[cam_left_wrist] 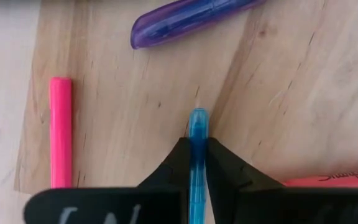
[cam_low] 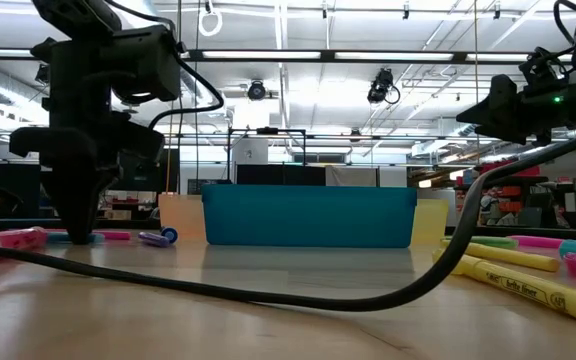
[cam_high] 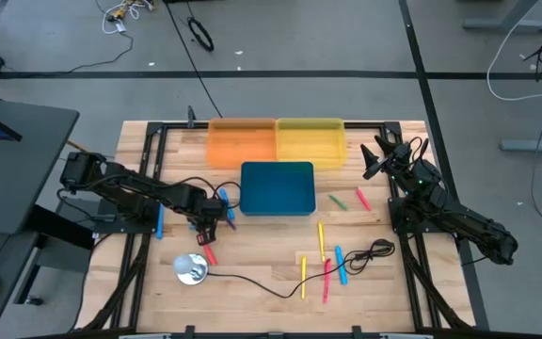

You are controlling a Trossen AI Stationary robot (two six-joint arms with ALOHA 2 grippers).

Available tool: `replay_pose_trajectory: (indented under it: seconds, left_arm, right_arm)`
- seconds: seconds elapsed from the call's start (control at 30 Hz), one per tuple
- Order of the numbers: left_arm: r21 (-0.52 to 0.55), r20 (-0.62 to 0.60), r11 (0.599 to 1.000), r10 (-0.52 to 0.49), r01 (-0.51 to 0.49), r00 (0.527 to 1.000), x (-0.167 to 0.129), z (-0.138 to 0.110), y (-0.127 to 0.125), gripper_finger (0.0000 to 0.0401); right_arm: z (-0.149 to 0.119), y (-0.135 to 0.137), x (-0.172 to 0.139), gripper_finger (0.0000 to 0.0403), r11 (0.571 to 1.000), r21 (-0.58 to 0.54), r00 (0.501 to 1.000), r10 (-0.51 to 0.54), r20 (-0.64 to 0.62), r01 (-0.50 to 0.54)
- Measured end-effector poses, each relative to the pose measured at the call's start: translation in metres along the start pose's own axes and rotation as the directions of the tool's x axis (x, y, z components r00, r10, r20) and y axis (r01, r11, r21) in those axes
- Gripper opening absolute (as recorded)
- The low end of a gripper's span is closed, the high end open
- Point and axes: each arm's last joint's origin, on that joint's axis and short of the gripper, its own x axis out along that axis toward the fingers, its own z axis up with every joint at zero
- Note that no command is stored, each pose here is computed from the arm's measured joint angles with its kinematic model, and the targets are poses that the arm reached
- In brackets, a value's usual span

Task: Pick & Place Markers
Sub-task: Put the small blue highlighter into the orange transparent bin

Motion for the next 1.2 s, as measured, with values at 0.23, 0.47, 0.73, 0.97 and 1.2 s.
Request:
replay_pose_trajectory:
  seconds: [0.23,0.47,0.73,0.97,1.2]
  left_arm:
    - [-0.06,0.024,0.998,-0.009,0.01,1.0,-0.024,0.01,0.004,0.0028]
    - [-0.127,0.062,0.989,-0.063,0.07,0.996,-0.057,0.021,0.009,0.0028]
    - [-0.202,0.052,0.976,-0.076,0.085,0.996,-0.099,0.035,0.018,0.0028]
    - [-0.29,0.079,0.954,-0.056,0.076,0.995,-0.138,0.045,0.023,0.0028]
    - [-0.414,0.036,0.909,-0.043,0.054,0.998,-0.16,0.042,0.024,0.0028]
  right_arm:
    - [0.0,0.0,0.0,0.0314,1.0,0.0,1.0,0.0,0.0,0.0]
    - [0.0,0.0,0.0,0.0314,1.0,0.0,1.0,0.0,0.0,0.0]
    - [0.0,0.0,0.0,0.0314,1.0,0.0,1.0,0.0,0.0,0.0]
    - [0.0,0.0,0.0,0.0314,1.0,0.0,1.0,0.0,0.0,0.0]
    - [0.0,0.0,0.0,0.0314,1.0,0.0,1.0,0.0,0.0,0.0]
